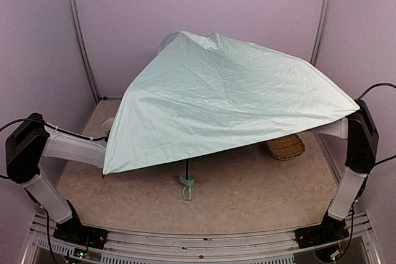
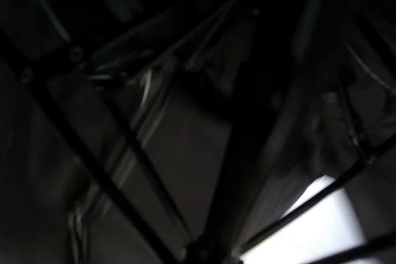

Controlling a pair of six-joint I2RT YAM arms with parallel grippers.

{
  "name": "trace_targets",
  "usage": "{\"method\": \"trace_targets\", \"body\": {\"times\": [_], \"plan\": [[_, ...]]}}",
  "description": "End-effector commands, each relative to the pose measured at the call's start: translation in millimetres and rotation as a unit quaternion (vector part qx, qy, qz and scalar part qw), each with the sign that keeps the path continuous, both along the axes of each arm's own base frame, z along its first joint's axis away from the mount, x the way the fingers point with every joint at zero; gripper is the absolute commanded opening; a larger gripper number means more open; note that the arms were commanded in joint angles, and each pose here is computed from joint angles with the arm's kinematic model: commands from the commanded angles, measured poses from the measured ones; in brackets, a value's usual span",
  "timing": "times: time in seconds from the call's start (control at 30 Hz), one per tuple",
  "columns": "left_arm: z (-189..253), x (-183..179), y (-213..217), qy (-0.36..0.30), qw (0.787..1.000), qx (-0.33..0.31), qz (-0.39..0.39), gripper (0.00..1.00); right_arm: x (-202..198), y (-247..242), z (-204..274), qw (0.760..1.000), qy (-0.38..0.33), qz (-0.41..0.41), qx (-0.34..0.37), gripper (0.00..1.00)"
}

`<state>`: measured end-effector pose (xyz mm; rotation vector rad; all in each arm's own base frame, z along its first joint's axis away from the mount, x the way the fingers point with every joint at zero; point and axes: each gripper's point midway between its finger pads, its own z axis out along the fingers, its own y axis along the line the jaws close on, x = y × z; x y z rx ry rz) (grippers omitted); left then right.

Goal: Put away the umbrella

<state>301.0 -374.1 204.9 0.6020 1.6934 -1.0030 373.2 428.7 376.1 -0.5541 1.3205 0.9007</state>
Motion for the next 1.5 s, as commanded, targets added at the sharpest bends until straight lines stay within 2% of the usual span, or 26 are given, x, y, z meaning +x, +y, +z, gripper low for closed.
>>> {"method": "trace_targets", "body": {"times": [0.0, 0.13, 0.27, 0.47, 0.6, 0.77, 0.9, 1.03, 1.23, 1.47], "plan": [[221.5, -1.9, 52.5, -0.241, 0.933, -0.262, 0.054, 0.00, -50.4, 32.6, -209.6, 0.952, 0.145, 0.093, -0.254, 0.20], [218.4, 1.1, 53.6, -0.238, 0.933, -0.263, 0.054, 0.00, -55.6, 33.3, -223.3, 0.947, 0.154, 0.097, -0.264, 0.20], [208.8, 4.4, 51.3, -0.227, 0.940, -0.251, 0.051, 0.00, -49.2, 27.1, -209.1, 0.954, 0.156, 0.083, -0.243, 0.16], [176.2, 9.7, 43.3, -0.187, 0.957, -0.218, 0.046, 0.00, -13.4, 2.2, -141.9, 0.976, 0.164, 0.056, -0.133, 0.02], [154.9, 3.5, 23.1, -0.176, 0.969, -0.175, 0.014, 0.00, 5.5, -23.3, -74.7, 0.991, 0.111, 0.032, -0.061, 0.00], [129.8, -23.2, -9.3, -0.191, 0.974, -0.114, -0.049, 0.19, 11.6, -54.8, -0.6, 0.998, 0.040, 0.039, -0.019, 0.00], [104.9, -41.1, -21.4, -0.187, 0.974, -0.081, -0.096, 0.33, 21.1, -100.7, 33.9, 1.000, 0.004, 0.007, 0.004, 0.00], [77.8, -48.8, -29.5, -0.166, 0.976, -0.052, -0.133, 0.42, 23.9, -136.8, 60.8, 1.000, -0.024, -0.006, 0.014, 0.00], [41.1, -69.4, -33.0, -0.150, 0.970, -0.013, -0.193, 0.46, 18.1, -173.0, 87.9, 0.997, -0.078, -0.011, -0.010, 0.00], [-5.8, -76.6, -11.8, -0.157, 0.969, 0.054, -0.181, 0.52, 31.0, -221.7, 100.3, 0.992, -0.093, -0.066, -0.052, 0.00]]}}
